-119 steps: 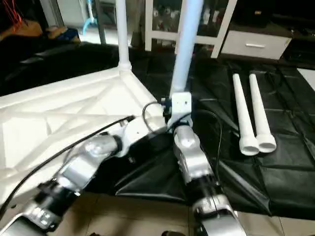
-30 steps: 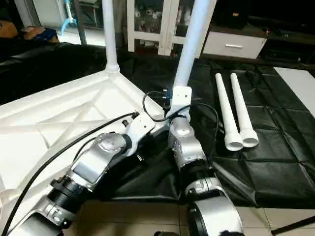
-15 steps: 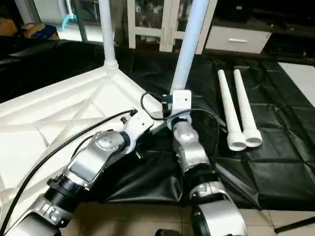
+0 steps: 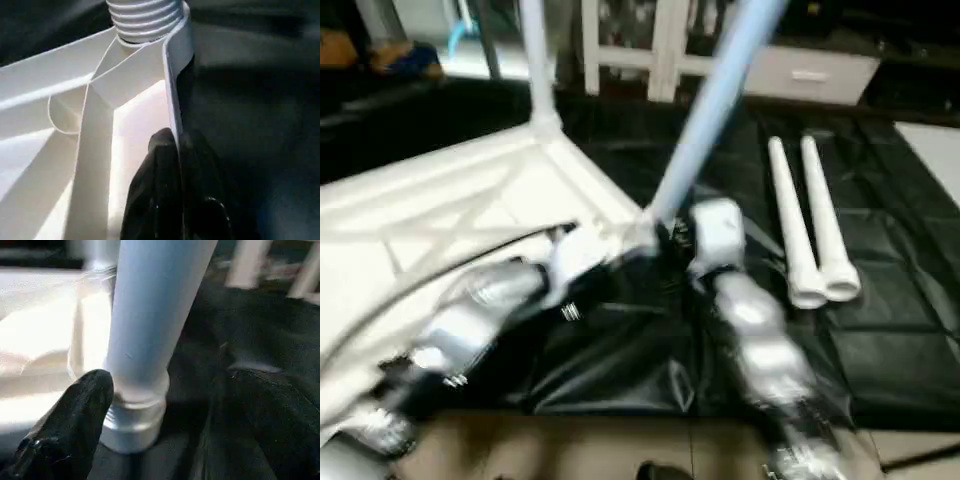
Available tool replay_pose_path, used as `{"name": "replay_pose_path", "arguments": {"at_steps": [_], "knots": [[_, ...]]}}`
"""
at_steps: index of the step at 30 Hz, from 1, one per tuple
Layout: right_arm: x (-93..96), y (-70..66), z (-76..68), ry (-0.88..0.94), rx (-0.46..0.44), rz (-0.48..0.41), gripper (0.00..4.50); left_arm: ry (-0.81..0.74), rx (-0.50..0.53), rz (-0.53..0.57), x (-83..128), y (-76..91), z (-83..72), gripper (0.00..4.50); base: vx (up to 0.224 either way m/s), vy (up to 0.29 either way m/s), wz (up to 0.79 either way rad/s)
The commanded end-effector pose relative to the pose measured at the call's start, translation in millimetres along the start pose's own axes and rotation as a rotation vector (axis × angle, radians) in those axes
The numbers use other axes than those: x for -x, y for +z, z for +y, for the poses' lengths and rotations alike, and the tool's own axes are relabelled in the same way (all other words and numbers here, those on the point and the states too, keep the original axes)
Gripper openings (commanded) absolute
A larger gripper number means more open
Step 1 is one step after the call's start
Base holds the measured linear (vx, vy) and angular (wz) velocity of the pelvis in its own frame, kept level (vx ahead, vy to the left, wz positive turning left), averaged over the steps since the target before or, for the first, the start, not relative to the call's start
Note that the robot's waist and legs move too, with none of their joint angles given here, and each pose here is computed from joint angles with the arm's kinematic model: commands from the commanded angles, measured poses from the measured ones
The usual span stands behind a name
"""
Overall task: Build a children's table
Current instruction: Insert table leg to table base
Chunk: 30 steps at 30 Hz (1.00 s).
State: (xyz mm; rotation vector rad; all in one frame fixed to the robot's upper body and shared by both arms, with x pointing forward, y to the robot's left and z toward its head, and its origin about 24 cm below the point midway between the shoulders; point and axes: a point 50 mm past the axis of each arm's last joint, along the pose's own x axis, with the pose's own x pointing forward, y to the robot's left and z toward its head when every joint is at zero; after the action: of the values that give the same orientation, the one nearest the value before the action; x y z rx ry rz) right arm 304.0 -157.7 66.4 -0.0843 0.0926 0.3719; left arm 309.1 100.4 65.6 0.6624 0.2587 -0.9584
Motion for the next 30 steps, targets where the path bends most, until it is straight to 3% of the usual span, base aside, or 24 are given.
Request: {"name": "replay_pose_path", "arguments": {"at_steps": [1,8,14,18,25,30], "knots": [[10.8,6.4,-3.1,0.111,0.037,0.008,4.23,-0.215,-0.083,-0.019,2,-6.7,-26.1,0.0,0.0,0.0,0.0],[32.4,10.5,-17.7,0.28,0.126,0.062,4.23,-0.321,-0.056,-0.043,14,-15.0,-36.5,0.0,0.0,0.0,0.0],[35.3,19.9,-6.9,0.381,0.078,0.052,4.23,-0.338,-0.069,-0.083,14,-12.0,-40.3,0.0,0.0,0.0,0.0],[34.0,4.0,-1.2,0.348,0.101,0.108,4.23,-0.334,-0.077,-0.059,15,-16.8,-43.0,0.0,0.0,0.0,0.0],[40.2,2.6,13.9,0.388,0.064,0.101,4.23,-0.307,-0.104,-0.055,15,-20.1,-39.4,0.0,0.0,0.0,0.0],[41.4,6.3,13.6,0.363,0.056,0.074,4.23,-0.304,-0.149,-0.036,15,-25.0,-37.8,0.0,0.0,0.0,0.0]]}}
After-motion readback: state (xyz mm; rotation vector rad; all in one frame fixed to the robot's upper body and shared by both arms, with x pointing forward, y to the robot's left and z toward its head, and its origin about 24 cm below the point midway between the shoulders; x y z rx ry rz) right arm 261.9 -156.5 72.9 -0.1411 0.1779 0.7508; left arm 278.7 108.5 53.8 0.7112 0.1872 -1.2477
